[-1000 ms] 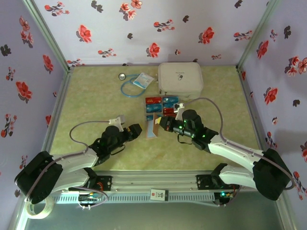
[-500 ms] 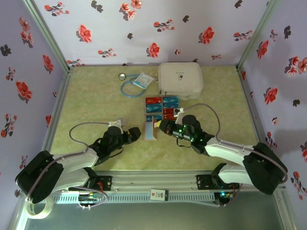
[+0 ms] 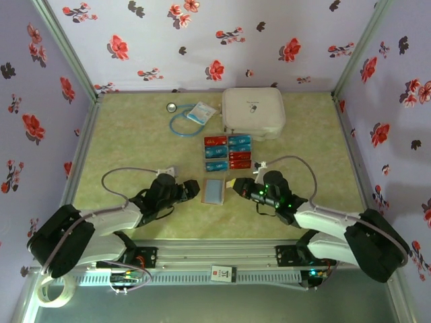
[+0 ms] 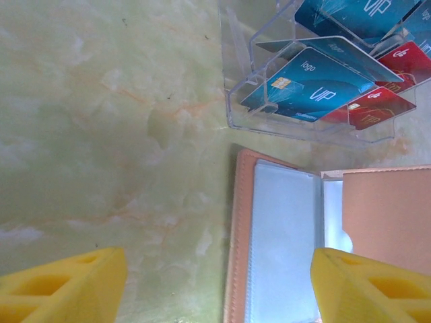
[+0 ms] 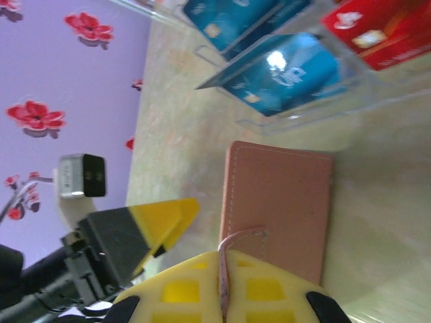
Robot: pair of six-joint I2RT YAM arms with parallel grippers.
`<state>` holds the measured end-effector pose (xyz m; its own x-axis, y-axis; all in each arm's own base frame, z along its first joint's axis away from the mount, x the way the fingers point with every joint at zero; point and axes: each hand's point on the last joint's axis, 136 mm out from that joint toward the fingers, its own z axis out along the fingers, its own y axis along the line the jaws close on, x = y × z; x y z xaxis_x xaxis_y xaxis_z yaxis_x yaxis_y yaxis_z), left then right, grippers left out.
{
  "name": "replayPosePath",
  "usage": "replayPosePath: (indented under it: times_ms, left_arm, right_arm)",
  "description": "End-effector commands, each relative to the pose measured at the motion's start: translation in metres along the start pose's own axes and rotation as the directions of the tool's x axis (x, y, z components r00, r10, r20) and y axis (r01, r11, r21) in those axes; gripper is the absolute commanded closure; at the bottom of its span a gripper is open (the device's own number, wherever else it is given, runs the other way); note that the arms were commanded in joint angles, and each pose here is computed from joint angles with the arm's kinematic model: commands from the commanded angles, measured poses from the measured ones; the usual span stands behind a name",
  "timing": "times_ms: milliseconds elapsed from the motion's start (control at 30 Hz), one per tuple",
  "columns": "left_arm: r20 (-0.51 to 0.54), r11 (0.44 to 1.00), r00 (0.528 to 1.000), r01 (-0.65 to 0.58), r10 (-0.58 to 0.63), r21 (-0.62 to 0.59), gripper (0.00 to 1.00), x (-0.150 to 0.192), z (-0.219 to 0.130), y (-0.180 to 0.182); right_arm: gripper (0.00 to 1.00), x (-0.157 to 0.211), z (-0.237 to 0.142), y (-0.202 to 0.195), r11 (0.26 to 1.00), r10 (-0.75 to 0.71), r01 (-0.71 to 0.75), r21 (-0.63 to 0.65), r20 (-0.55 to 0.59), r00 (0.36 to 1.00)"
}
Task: Put the credit cards into the card holder
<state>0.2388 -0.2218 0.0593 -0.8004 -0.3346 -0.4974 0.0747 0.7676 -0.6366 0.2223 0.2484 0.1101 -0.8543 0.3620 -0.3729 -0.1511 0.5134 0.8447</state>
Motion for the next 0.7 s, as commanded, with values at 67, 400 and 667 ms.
replayPosePath:
  times_ms: [67,400,667]
  left_arm:
    - [-0.010,0.998,0.999,-0.049,0.049,-0.031,0.26,-0.005,0.006,-0.001]
    - [-0.074,0.998,0.995,-0.068,0.069,0.014,0.25,-0.002,0.030,-0.018]
    - [-0.113,0.996,0.992,-0.052,0.060,0.074,0.29,0.001,0.049,-0.033]
  right_arm:
    - [1.00,0.005,-0.019,-0.041,0.987,-0.040,0.040,0.156,-0.006,0.999]
    - [1.00,0.015,-0.030,-0.076,0.957,-0.058,0.068,0.281,-0.044,0.997]
    - [1.00,0.017,-0.026,-0.083,0.952,-0.058,0.073,0.298,-0.057,0.997]
